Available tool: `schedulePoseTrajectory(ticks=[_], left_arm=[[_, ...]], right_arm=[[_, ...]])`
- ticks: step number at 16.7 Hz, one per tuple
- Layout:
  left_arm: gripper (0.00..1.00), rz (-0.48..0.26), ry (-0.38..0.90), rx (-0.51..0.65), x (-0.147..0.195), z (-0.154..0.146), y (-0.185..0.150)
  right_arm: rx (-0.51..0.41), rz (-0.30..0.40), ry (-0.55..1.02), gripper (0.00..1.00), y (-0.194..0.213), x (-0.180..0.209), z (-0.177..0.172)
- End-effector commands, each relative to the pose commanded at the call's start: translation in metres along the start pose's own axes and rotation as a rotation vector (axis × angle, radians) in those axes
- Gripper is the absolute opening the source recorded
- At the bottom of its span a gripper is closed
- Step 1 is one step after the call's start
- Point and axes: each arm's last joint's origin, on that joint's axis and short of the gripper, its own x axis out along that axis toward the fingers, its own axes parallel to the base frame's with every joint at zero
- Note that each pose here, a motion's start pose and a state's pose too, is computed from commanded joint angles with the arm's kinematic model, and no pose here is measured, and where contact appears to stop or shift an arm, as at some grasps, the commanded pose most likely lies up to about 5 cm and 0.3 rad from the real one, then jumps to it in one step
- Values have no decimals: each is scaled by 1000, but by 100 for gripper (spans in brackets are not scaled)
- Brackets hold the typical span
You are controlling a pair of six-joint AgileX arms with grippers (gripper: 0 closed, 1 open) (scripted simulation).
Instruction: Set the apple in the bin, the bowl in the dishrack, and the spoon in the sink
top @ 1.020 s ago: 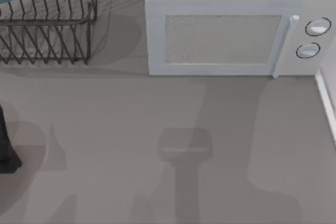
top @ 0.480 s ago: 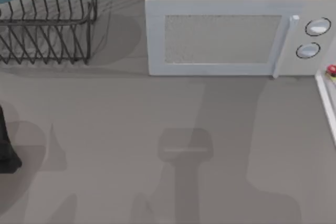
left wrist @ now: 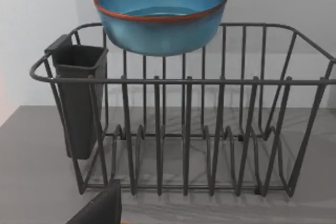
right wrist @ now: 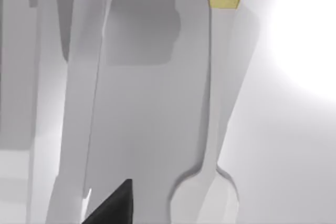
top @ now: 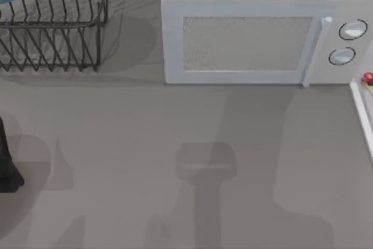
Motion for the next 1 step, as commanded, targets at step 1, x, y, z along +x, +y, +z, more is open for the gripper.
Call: schedulePoseTrajectory(ticks=[1], left_arm=[[100, 0, 0, 0, 0, 0, 0]], right_arm=[[0, 0, 0, 100, 0, 0, 0]])
